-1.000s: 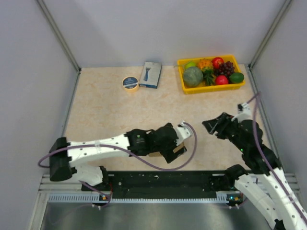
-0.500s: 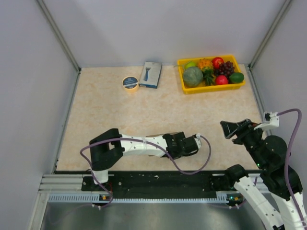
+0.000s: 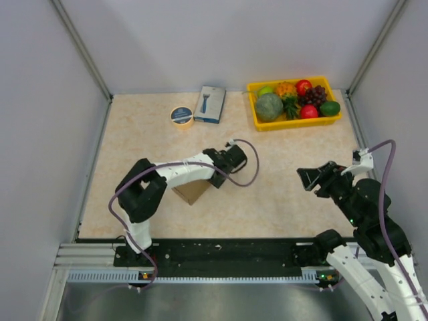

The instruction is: Fold the paper box

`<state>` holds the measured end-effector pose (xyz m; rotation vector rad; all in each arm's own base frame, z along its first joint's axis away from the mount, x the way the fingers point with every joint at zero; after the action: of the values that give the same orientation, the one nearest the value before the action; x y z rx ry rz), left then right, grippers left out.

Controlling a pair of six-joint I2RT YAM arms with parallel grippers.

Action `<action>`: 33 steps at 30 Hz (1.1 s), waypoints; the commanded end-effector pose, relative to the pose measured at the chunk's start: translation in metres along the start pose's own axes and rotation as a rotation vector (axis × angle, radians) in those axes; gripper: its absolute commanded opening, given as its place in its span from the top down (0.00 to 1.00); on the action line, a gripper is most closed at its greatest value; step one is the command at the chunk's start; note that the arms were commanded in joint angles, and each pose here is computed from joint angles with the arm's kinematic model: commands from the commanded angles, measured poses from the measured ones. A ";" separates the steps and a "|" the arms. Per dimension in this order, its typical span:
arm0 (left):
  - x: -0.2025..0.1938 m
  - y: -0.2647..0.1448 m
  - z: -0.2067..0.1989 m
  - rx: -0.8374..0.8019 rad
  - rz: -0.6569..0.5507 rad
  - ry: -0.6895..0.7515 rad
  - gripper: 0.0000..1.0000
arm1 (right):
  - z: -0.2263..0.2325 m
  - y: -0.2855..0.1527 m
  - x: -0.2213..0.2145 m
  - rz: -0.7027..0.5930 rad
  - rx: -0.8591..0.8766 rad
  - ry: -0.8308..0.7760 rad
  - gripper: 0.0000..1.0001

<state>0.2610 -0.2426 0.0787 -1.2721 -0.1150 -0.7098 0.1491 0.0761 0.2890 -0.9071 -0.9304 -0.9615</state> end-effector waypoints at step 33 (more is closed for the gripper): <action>0.028 0.133 0.390 0.281 0.278 -0.917 0.36 | 0.028 0.042 -0.013 0.168 0.138 -0.019 0.37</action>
<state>0.4704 0.0999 0.0911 -1.2088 -0.6636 0.1258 0.1766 0.1150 0.2671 -0.8999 -0.8899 -0.7209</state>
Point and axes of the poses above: each gripper's point midway between its finger pads, its own y axis out along the fingers, its own z axis along the line the jaws close on, x = y × z, the point moved 3 cm from there along -y, back along the fingers, and after that the axes turned 15 degrees about -y, right-handed, at the moved point
